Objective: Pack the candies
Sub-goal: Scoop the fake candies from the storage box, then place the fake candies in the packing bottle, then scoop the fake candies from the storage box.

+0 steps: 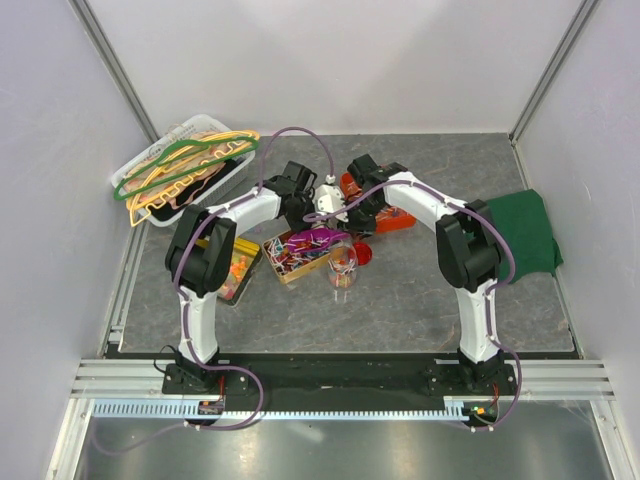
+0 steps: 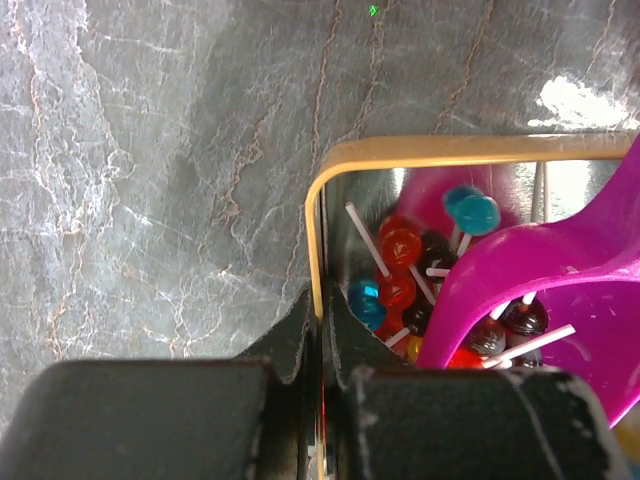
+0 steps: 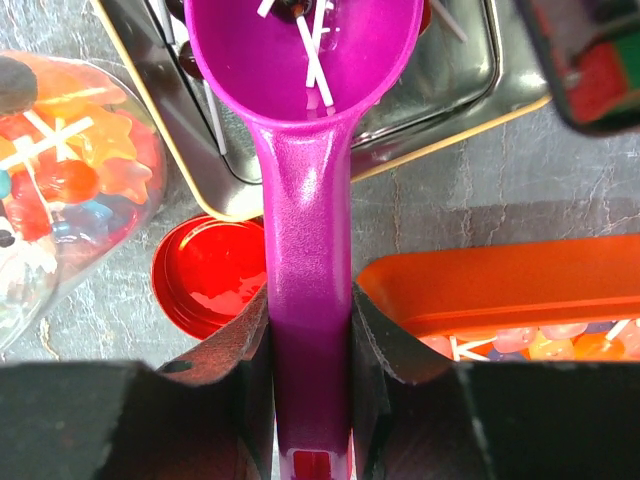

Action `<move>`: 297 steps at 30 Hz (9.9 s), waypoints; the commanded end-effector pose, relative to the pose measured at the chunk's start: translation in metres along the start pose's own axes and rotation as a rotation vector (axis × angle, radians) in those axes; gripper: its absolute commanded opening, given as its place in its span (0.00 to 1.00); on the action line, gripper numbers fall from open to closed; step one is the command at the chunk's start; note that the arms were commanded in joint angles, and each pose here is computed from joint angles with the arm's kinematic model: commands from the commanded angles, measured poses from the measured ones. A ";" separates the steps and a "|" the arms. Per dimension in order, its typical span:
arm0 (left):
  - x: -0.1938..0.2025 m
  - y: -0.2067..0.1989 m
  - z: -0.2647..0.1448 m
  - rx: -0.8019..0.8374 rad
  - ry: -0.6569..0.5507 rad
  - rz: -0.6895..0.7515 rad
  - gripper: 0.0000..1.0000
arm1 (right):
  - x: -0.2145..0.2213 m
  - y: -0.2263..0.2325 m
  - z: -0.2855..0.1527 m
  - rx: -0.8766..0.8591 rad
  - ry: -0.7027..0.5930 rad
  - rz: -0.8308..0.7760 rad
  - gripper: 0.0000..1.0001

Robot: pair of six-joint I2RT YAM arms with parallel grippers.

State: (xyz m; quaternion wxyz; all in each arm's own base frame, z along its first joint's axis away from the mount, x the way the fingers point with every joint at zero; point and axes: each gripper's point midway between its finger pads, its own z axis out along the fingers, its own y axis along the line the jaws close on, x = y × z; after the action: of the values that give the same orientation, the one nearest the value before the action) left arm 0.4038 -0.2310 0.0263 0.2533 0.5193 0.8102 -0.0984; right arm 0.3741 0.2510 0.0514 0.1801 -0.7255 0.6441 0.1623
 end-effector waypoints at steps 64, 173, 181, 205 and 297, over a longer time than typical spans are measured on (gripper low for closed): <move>-0.023 0.127 -0.117 -0.178 -0.239 -0.459 0.94 | -0.047 -0.056 -0.057 0.265 -0.176 -0.011 0.00; 0.087 0.036 -0.092 -0.191 -0.020 -0.518 0.89 | -0.036 0.069 -0.255 0.629 0.231 -0.062 0.00; 0.092 0.043 -0.086 -0.245 0.031 -0.503 0.51 | -0.037 0.070 -0.253 0.633 0.217 -0.055 0.00; 0.019 0.113 -0.062 -0.250 -0.005 -0.066 0.02 | -0.022 0.051 -0.241 0.629 0.170 0.045 0.00; -0.068 0.086 -0.033 -0.121 -0.227 0.312 0.02 | 0.020 -0.031 -0.170 0.401 0.714 -0.276 0.00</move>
State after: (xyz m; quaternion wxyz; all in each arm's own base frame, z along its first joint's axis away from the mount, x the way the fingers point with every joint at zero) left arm 0.4767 -0.2194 0.0561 0.3259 0.6252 0.7070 -0.0558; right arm 0.4009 0.1515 0.1734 0.0924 -0.7679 0.5945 -0.2199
